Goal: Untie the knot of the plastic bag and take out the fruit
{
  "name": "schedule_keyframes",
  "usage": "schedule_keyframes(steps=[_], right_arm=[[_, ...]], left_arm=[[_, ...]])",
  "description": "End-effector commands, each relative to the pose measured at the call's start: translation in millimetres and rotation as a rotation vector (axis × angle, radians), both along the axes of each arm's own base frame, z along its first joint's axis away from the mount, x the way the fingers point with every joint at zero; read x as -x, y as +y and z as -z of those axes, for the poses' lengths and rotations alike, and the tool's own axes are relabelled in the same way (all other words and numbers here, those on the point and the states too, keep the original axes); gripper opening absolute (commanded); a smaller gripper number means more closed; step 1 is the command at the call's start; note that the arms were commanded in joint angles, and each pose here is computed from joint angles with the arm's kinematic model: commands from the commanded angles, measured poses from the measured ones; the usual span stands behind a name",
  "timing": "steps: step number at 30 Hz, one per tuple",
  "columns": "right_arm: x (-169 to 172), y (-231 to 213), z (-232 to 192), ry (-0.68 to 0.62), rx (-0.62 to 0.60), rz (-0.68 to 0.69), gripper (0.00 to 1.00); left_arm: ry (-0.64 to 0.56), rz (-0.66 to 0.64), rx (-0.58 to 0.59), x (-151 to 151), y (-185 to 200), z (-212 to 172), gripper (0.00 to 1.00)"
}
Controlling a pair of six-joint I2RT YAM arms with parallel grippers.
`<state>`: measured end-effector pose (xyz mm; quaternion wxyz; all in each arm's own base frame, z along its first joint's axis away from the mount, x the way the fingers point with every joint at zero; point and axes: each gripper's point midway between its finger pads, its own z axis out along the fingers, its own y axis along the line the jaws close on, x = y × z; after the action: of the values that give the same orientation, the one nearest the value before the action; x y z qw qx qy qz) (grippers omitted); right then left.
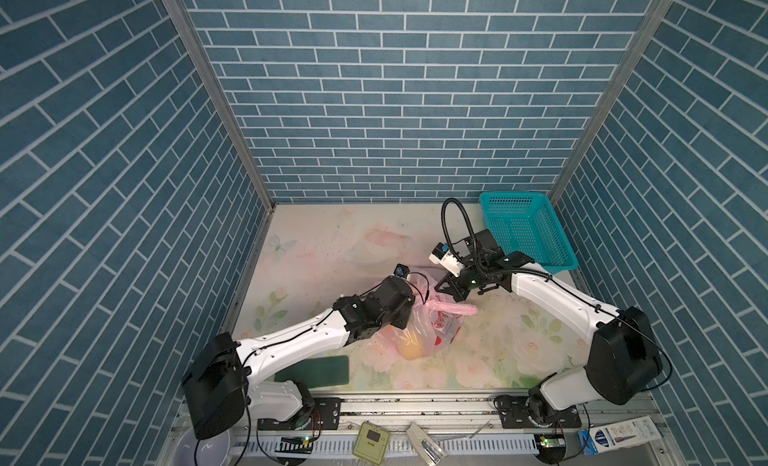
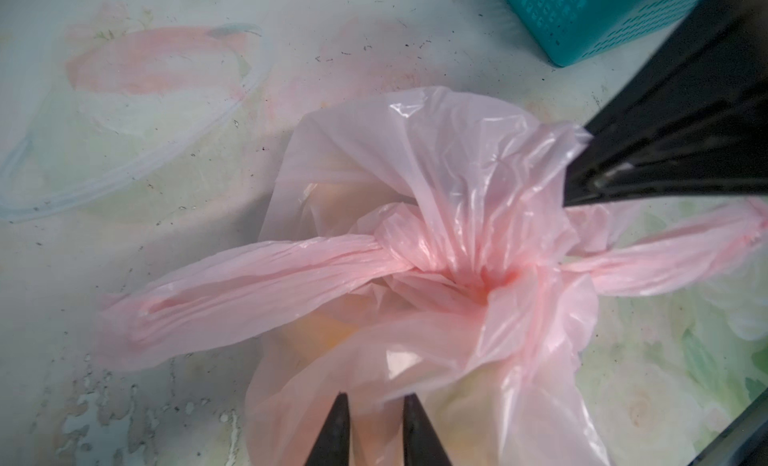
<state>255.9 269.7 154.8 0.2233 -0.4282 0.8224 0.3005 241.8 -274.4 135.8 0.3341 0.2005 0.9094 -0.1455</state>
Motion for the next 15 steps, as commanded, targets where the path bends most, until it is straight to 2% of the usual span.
schedule_keyframes(steps=[1, 2, 4, 6, 11, 15], right_arm=[[5, -8, 0, 0.015, -0.014, 0.086, 0.00], [6, -10, 0, 0.017, -0.017, 0.103, 0.00], [6, -15, -1, 0.020, -0.020, 0.158, 0.00], [7, -21, 0, 0.028, -0.015, 0.204, 0.00], [7, -30, -1, 0.031, -0.013, 0.283, 0.00], [7, -32, -5, 0.033, -0.028, 0.314, 0.00]], left_arm=[[-0.056, 0.045, 0.045, -11, -23, -22, 0.28], [-0.058, 0.059, 0.058, -11, -26, -26, 0.35], [-0.060, 0.078, 0.091, -8, -31, -35, 0.58], [-0.066, 0.096, 0.119, -4, -32, -44, 0.67], [-0.047, 0.212, 0.220, 17, -44, -61, 0.73], [0.019, 0.307, 0.190, 36, -59, -46, 0.76]])
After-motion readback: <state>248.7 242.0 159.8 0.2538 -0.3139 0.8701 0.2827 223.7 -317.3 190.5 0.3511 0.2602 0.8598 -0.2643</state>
